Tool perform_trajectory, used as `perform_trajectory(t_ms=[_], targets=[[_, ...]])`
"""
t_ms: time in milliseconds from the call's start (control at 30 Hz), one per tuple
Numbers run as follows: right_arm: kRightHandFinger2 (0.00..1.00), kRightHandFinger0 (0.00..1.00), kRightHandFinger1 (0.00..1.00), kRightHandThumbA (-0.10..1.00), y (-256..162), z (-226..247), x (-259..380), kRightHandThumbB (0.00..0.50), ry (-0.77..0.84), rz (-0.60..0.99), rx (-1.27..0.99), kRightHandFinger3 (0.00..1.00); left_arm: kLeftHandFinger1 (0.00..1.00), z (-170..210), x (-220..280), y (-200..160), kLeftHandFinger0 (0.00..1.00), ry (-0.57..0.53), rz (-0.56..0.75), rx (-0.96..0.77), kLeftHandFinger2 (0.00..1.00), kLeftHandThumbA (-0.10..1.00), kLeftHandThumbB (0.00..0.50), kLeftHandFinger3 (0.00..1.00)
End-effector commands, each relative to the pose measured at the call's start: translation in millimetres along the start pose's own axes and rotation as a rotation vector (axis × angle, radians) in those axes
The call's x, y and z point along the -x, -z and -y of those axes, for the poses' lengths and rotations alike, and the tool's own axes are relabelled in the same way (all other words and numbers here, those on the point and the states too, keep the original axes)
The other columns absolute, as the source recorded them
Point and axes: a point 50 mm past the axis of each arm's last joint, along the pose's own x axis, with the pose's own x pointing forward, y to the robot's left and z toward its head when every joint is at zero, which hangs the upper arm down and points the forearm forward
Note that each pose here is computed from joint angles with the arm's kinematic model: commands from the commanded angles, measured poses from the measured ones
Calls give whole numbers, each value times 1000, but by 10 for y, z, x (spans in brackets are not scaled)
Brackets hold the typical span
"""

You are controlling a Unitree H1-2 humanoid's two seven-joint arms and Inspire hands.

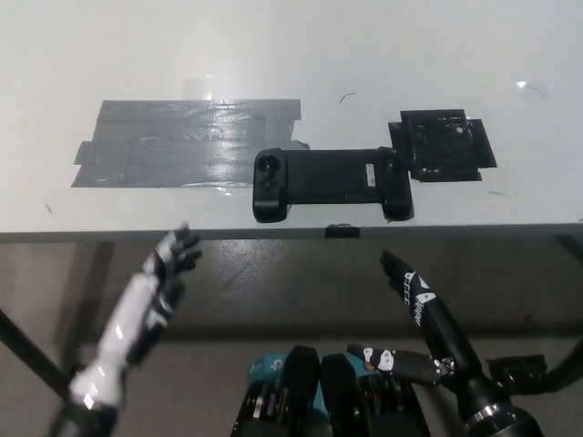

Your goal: A controller is being placed at the center of the desk near the left hand and the robot uses its left hand's index finger to press a button at the left area of the controller

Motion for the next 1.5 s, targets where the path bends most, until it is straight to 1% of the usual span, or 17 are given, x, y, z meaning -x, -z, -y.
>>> perform_trajectory(t_ms=[0,33,67,100,133,200,300,333,467,600,800,900,1200,1233,1333,1400,1467], targets=[[1000,1000,1000,949,-161,4,-62,294,-15,93,22,1000,35,-331,-460,-267,0,178,-68,304,46,1000,295,1000],[1000,1000,1000,950,-160,2,-65,297,-14,94,21,1000,160,-405,-583,-290,92,243,-95,418,211,1000,308,1000],[1000,1000,1000,950,-159,-1,-66,297,-15,94,21,1000,250,-444,-639,-296,179,273,-109,454,362,1000,329,1000],[1000,1000,1000,949,-158,-4,-62,296,-16,95,19,1000,239,-541,-797,-311,192,348,-151,558,385,1000,356,1000],[1000,1000,1000,947,-158,-4,-59,294,-17,95,19,1000,220,-586,-879,-322,195,380,-173,606,363,1000,376,1000],[1000,1000,1000,936,-159,-7,-61,283,-21,98,17,1000,202,-685,-1060,-346,178,436,-212,650,364,1000,382,1000],[1000,1000,1000,932,-164,-13,-76,286,-21,98,16,1000,100,-765,-1325,-314,24,533,-234,705,302,1000,384,1000],[1000,1000,1000,936,-170,-8,-86,296,-21,100,16,1000,76,-769,-1409,-313,2,560,-245,703,279,1000,388,1000],[1000,1000,1000,940,-174,0,-95,298,-17,104,20,1000,0,-744,-1602,-286,0,603,-300,702,232,1000,420,1000],[1000,1000,1000,936,-185,9,-92,284,-28,108,22,1000,0,-700,-1760,-267,0,665,-348,657,215,1000,407,1000],[1000,1000,1000,941,-198,24,-105,295,-24,107,32,1000,0,-588,-1883,-217,0,772,-405,642,171,1000,393,1000],[1000,1000,1000,937,-201,23,-103,280,-28,107,33,1000,0,-550,-1878,-197,0,784,-425,635,157,1000,394,1000],[1000,1000,1000,926,-202,4,-110,286,-33,101,29,1000,0,-458,-1793,-118,0,805,-467,607,214,1000,386,1000],[1000,1000,1000,926,-201,4,-108,287,-32,100,28,1000,0,-452,-1788,-109,0,807,-472,610,189,1000,393,1000],[1000,1000,1000,923,-202,12,-104,282,-31,101,30,1000,0,-437,-1772,-71,0,808,-491,607,24,1000,421,1000],[1000,1000,1000,921,-201,11,-107,288,-31,101,29,1000,0,-444,-1759,-52,0,765,-494,616,0,1000,429,1000],[1000,1000,1000,919,-203,13,-115,283,-32,103,30,1000,0,-451,-1759,-34,0,718,-490,645,29,1000,441,1000]])
